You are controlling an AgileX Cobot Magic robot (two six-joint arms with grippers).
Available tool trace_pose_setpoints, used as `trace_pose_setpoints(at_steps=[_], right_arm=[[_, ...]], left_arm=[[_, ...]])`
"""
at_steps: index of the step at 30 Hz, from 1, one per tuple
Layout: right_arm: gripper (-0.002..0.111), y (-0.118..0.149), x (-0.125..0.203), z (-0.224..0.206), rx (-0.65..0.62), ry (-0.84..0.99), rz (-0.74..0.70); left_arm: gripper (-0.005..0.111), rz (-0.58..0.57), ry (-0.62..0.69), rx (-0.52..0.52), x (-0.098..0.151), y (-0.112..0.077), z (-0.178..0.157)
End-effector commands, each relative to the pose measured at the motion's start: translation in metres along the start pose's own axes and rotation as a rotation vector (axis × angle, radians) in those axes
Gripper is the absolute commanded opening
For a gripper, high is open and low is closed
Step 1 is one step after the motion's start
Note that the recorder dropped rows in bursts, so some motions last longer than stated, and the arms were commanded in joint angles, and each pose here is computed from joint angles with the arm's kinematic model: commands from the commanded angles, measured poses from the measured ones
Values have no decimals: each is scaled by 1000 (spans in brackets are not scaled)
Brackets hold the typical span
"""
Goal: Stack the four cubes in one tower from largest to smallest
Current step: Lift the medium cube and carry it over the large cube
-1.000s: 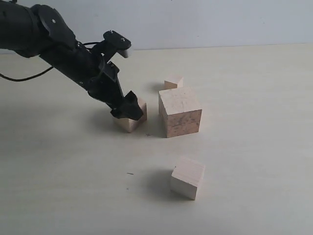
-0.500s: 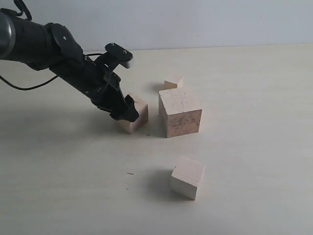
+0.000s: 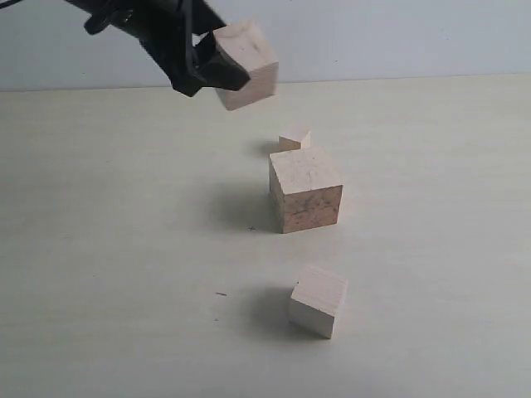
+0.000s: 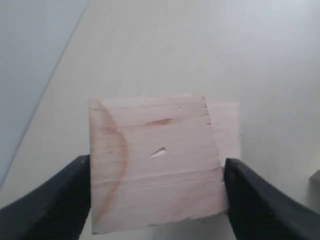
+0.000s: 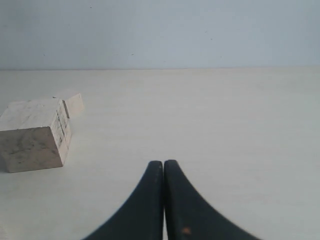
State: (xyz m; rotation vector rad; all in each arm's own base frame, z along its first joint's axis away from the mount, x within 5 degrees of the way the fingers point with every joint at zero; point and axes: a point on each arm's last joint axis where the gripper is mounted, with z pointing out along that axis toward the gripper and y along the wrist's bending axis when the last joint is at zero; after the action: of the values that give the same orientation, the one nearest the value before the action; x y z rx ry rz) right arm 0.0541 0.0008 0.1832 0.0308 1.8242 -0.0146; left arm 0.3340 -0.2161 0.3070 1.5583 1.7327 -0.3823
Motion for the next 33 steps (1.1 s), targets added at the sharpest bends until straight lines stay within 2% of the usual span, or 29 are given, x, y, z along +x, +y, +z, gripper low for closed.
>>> trace_pose_setpoints(at_steps=[1,3,6,11,13,19,23,26,29,33], right_arm=[[0,-1,0,0,9,-11,0],[0,-1,0,0,9,-11,0],[0,-1,0,0,9,-11,0],[0,-1,0,0,9,-11,0],[0,-1,0,0,9,-11,0],[0,-1,0,0,9,-11,0],[0,-1,0,0,9,-11,0],[0,-1,0,0,9,-11,0],[0,-1,0,0,9,-11,0],[0,-1,0,0,9,-11,0]], left_arm=[[0,92,-237,143,-32,-20,20],[0,-2,-268,180,-34,-20,38],[0,-69,-187,226,-26,-22,64],[0,18,-110,226,-33,-27,79],[0,68,-14,199,-27,-24,81],[0,145,126,176,-10,-19,91],[0,101,108,156,-3,-17,108],[0,28,44,121,-7,-14,114],[0,26,44,125,-7,-15,114],[0,-71,21,151,-8,-16,113]])
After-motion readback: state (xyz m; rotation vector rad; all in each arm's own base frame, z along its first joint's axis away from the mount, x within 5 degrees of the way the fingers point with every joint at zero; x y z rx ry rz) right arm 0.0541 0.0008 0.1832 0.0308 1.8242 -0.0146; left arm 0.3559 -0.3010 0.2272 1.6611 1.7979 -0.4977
